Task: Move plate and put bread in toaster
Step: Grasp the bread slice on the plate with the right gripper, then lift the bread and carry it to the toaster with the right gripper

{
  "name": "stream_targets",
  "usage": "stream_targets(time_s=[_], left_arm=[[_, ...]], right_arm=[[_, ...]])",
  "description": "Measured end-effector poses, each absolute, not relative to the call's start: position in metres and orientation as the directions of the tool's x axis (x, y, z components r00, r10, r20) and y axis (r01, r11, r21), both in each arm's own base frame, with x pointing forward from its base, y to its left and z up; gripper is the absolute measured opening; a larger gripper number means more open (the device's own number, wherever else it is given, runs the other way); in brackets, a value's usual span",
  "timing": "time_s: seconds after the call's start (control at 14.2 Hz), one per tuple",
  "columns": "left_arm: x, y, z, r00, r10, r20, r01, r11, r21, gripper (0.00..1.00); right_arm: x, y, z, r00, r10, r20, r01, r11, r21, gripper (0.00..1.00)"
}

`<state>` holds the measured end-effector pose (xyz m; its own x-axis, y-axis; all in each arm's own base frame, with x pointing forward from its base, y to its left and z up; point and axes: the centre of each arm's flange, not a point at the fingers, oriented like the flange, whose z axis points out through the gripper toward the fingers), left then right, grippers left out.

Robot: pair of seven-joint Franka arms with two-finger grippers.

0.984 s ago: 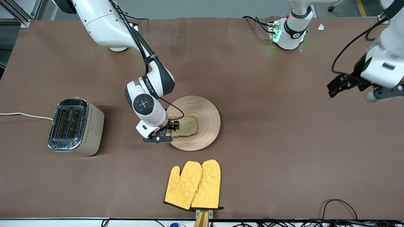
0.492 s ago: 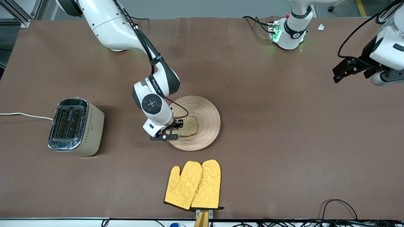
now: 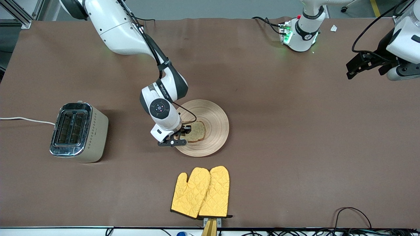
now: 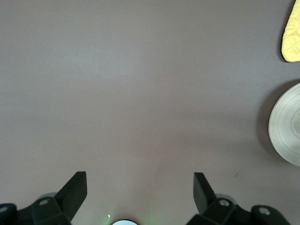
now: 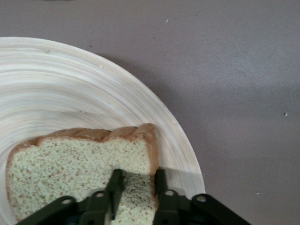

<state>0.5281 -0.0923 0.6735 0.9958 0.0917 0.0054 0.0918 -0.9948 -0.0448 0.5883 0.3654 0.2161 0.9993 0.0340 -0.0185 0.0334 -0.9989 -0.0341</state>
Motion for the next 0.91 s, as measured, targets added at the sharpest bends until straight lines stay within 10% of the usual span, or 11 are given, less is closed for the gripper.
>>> stream_targets(time_s=[0.21,0.91], left_arm=[[0.524,-0.094,0.679,0.996,0.089,0.011,0.089,-0.995,-0.038,1.00],[0.525,-0.093,0.669,0.996,0.092,-0.015,0.092,-0.996,-0.017,1.00]], right_arm=[[0.589,0.365,0.216,1.000,0.014,-0.019,0.013,-0.999,-0.034,0.06],[0.613,0.322,0.324,0.997,-0.076,-0.026,-0.076,-0.997,0.025,0.06]])
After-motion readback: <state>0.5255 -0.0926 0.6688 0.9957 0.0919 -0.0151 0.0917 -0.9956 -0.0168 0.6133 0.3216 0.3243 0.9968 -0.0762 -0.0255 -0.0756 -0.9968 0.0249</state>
